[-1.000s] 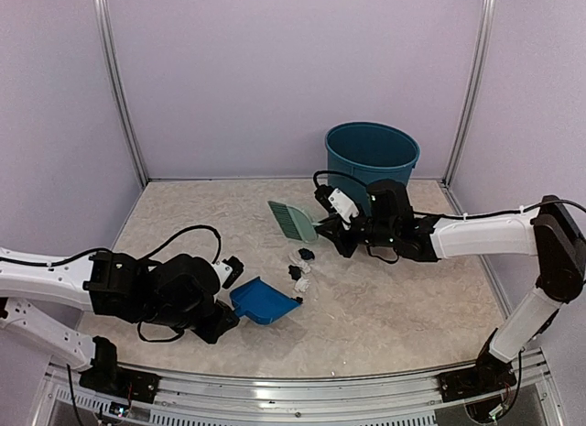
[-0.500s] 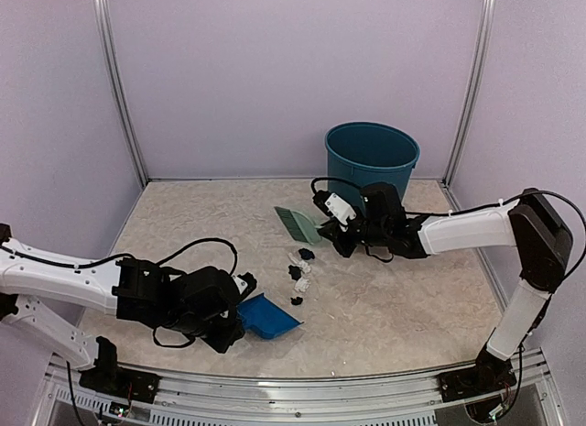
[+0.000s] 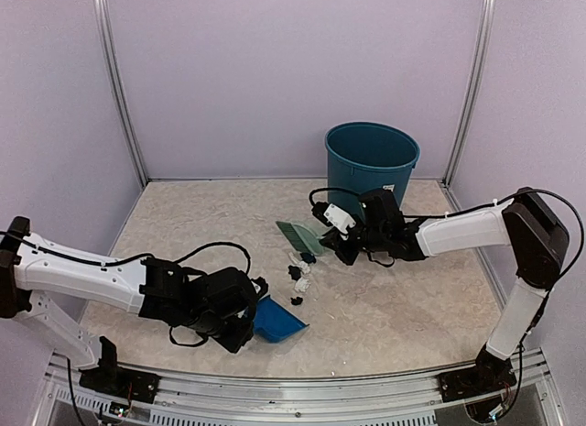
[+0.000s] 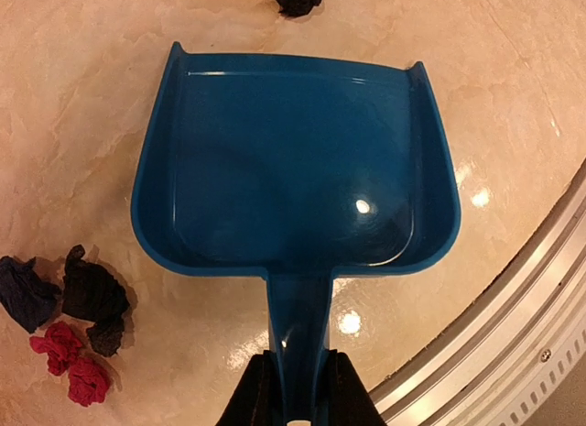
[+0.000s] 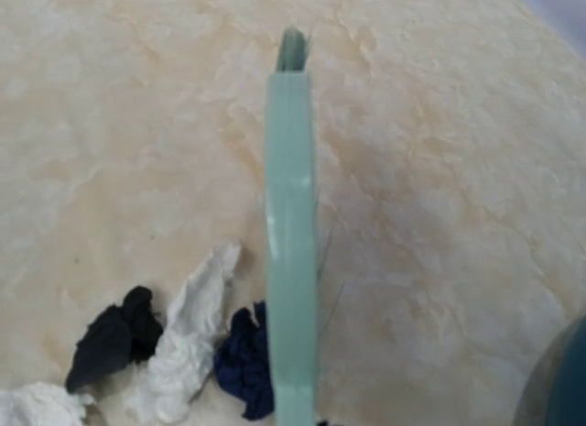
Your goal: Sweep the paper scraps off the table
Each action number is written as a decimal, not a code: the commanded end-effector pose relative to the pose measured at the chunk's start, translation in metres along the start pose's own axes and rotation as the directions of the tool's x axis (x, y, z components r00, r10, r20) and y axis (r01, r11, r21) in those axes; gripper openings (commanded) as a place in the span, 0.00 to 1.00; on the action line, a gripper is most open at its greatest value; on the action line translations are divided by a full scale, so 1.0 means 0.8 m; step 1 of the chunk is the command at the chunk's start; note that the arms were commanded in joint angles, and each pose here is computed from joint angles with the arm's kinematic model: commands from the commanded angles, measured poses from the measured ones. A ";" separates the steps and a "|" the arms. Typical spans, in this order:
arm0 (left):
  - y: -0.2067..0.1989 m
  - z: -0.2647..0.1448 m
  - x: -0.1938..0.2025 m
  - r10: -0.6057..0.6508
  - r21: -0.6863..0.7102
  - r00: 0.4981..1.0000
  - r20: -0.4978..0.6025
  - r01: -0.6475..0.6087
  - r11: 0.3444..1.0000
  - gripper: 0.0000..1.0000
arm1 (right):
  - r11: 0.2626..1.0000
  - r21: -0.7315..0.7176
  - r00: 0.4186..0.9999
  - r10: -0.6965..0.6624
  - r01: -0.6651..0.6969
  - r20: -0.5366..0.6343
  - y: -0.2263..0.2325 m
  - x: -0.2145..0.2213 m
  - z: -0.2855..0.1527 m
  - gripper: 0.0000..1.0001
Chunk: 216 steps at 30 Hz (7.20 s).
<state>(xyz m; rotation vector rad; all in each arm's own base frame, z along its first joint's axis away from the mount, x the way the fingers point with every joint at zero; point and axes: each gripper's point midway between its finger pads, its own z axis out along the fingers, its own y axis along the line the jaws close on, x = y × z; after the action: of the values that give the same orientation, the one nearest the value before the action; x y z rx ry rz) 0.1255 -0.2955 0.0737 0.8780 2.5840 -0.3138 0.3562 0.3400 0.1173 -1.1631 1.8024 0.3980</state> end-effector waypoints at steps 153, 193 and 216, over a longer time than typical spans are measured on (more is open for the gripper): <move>0.011 -0.152 -0.192 -0.016 -0.087 0.796 0.606 0.085 0.993 0.00 | 0.873 0.187 0.856 0.363 -0.450 0.368 -0.005 -0.093 -0.256 0.00; 0.044 -0.170 -0.513 0.260 -0.312 0.693 0.672 -0.054 0.949 0.00 | 0.864 0.109 0.822 0.418 -0.491 0.388 0.029 -0.017 -0.261 0.00; 0.048 -0.096 -0.567 0.703 -0.749 0.559 0.440 -0.203 0.630 0.00 | 0.874 0.060 0.807 0.416 -0.482 0.420 0.041 -0.010 -0.268 0.00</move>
<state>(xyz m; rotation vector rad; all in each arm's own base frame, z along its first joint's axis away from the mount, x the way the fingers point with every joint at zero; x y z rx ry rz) 0.4528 -0.4740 0.3308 0.8782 1.5440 0.1668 0.2206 0.2154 0.2222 -0.4829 1.7378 0.6654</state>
